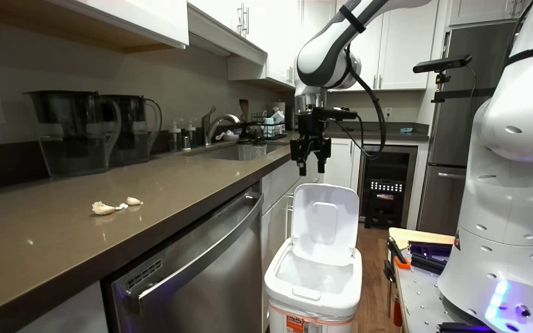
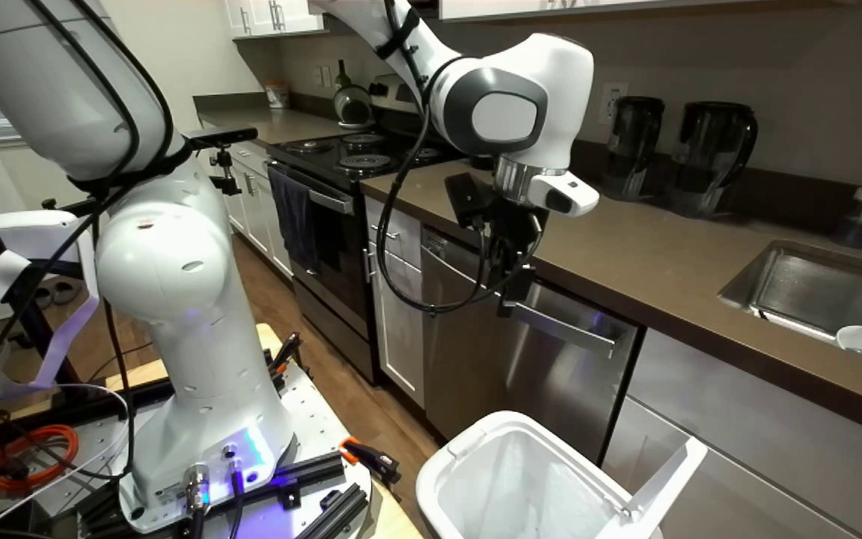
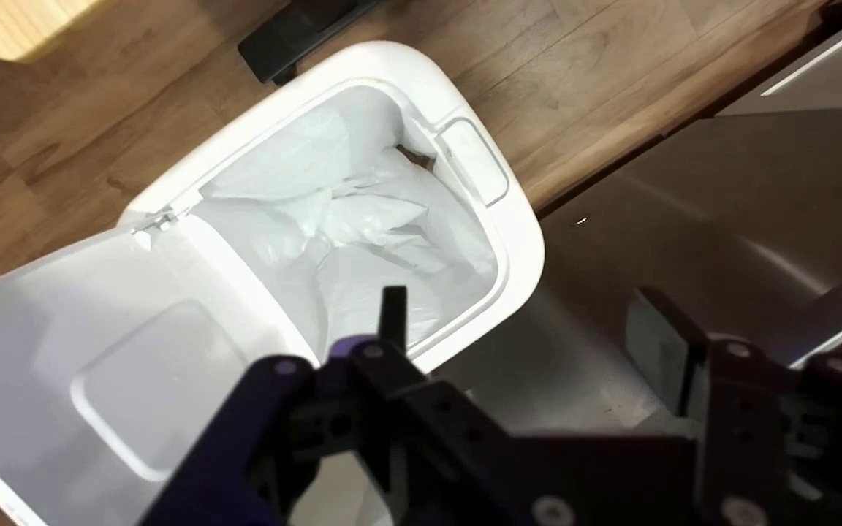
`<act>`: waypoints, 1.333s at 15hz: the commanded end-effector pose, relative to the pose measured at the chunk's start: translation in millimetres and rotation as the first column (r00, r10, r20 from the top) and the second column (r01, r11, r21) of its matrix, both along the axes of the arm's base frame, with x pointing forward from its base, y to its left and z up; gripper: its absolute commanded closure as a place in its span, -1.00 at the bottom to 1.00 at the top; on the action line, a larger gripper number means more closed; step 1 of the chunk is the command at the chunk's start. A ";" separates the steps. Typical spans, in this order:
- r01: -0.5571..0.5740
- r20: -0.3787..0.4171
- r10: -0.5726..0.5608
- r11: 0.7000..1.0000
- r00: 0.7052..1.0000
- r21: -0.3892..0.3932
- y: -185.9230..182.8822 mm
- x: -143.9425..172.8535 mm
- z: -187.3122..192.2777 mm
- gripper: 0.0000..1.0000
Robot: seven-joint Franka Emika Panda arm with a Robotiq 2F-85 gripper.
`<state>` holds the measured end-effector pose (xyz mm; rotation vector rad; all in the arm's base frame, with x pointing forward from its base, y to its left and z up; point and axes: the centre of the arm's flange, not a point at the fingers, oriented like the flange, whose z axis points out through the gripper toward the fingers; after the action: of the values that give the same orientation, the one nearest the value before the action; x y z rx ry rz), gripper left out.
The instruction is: Pick up the garlic from the counter and discard it in the bin
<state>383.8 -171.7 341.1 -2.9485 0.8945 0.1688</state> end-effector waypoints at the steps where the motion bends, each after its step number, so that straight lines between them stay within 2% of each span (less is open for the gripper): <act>1: -0.045 0.016 0.045 0.999 0.999 -0.022 16.7 32.2 22.7 -1.00; 6: -0.152 0.053 0.155 0.987 0.986 -0.058 41.8 79.2 57.5 -1.00; 10: -0.316 0.063 0.322 0.944 0.945 -0.095 77.1 137.0 78.3 -1.00; 12: -0.402 0.056 0.411 0.908 0.910 -0.118 95.5 166.7 83.6 -1.00; 14: -0.495 0.043 0.505 0.857 0.862 -0.143 110.8 195.3 86.4 -1.00; 17: -0.615 0.017 0.628 0.767 0.778 -0.185 137.1 234.1 86.9 -1.00; 20: -0.712 0.006 0.729 0.670 0.684 -0.210 155.7 259.5 86.8 -1.00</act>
<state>606.0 -25.3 423.1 -3.2554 -0.1466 -0.0395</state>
